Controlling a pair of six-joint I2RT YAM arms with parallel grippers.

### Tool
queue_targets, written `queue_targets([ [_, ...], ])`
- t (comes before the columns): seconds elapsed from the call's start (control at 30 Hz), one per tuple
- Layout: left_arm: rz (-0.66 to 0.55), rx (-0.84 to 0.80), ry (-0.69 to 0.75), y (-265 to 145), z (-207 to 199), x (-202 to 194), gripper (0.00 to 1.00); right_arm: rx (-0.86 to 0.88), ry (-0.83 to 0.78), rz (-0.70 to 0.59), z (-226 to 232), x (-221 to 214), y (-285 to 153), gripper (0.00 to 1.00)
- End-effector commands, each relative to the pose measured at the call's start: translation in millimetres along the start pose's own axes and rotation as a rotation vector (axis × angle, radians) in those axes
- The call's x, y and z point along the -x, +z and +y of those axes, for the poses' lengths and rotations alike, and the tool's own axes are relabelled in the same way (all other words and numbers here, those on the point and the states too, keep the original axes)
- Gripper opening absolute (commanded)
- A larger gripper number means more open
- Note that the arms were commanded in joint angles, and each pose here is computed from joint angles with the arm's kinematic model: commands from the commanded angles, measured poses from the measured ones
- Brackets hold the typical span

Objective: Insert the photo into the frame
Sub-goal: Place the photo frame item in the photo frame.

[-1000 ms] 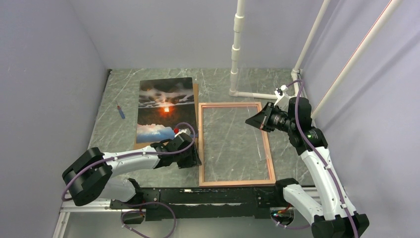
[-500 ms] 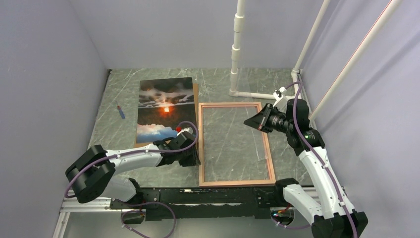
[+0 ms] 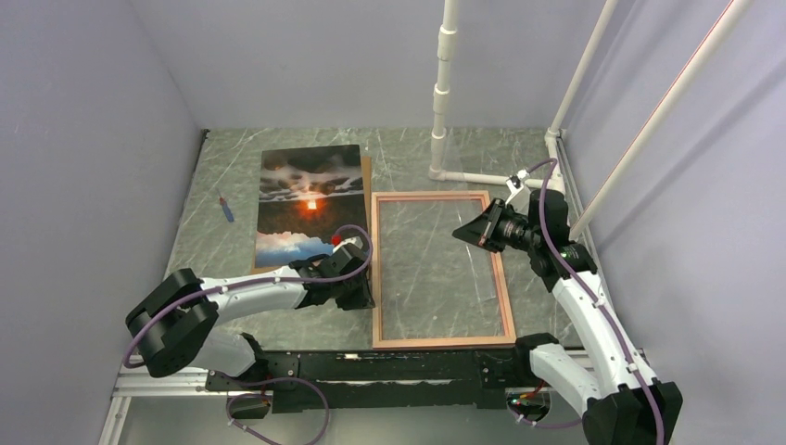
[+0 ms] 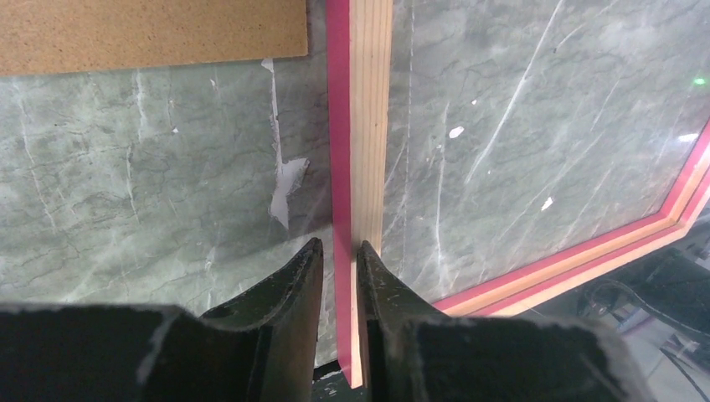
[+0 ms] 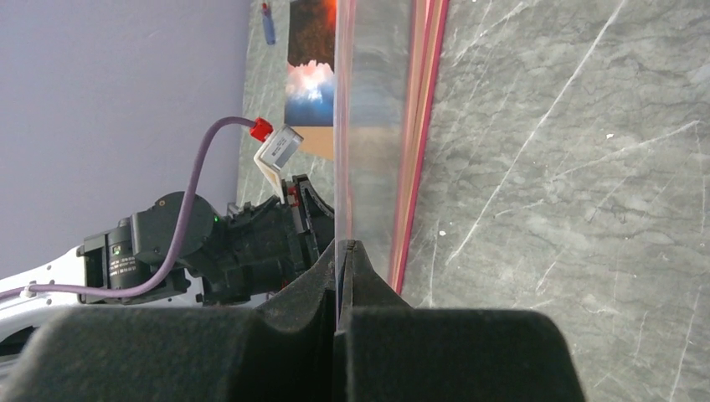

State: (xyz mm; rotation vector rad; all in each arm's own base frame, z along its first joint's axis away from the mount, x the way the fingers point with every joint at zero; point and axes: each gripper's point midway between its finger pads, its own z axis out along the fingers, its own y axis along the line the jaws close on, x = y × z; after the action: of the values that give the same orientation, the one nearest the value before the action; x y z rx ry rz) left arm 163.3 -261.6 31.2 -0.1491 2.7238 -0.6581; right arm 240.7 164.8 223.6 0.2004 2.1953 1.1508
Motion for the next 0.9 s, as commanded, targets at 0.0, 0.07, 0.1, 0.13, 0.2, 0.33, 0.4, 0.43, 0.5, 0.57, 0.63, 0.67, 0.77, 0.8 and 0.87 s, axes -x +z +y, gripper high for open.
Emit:
queue_targets([
  [0.0, 0.002, 0.137, 0.031, 7, 33, -4, 0.25, 0.063, -0.022, -0.023, 11, 7, 3, 0.00],
  [0.07, 0.002, 0.141, 0.030, 7, 33, -4, 0.25, 0.059, -0.020, -0.022, 9, 7, 3, 0.00],
  [0.1, 0.002, 0.142, 0.030, 7, 34, -4, 0.25, 0.057, -0.019, -0.023, 9, 7, 3, 0.00],
  [0.13, 0.002, 0.144, 0.030, 7, 34, -4, 0.25, 0.055, -0.019, -0.027, 8, 7, 3, 0.00],
  [0.2, 0.002, 0.143, 0.030, 7, 34, -4, 0.25, 0.052, -0.023, -0.038, 9, 8, 2, 0.00],
  [0.33, 0.005, 0.148, 0.032, 8, 35, -4, 0.24, 0.043, -0.032, -0.052, 10, 10, -2, 0.00],
  [0.4, 0.007, 0.149, 0.032, 8, 35, -5, 0.24, 0.036, -0.031, -0.060, 9, 10, -3, 0.00],
  [0.43, 0.006, 0.150, 0.030, 8, 36, -5, 0.24, 0.032, -0.030, -0.066, 9, 10, -4, 0.00],
  [0.5, 0.003, 0.157, 0.028, 8, 37, -4, 0.24, 0.039, -0.025, -0.071, 9, 10, -4, 0.00],
  [0.57, 0.002, 0.162, 0.029, 8, 37, -4, 0.24, 0.050, -0.016, -0.066, 10, 7, -3, 0.00],
  [0.63, 0.000, 0.163, 0.028, 7, 37, -3, 0.24, 0.043, -0.012, -0.062, 7, 6, -3, 0.00],
  [0.67, 0.000, 0.164, 0.028, 7, 38, -4, 0.24, 0.040, -0.012, -0.059, 6, 5, -3, 0.00],
  [0.77, 0.002, 0.164, 0.027, 8, 38, -4, 0.24, 0.040, -0.008, -0.052, 3, 1, -2, 0.00],
  [0.8, 0.003, 0.165, 0.027, 9, 38, -4, 0.24, 0.040, -0.003, -0.045, 1, -1, -1, 0.00],
  [0.87, 0.007, 0.167, 0.028, 10, 38, -5, 0.23, 0.035, 0.008, -0.037, -1, -4, 0, 0.00],
])
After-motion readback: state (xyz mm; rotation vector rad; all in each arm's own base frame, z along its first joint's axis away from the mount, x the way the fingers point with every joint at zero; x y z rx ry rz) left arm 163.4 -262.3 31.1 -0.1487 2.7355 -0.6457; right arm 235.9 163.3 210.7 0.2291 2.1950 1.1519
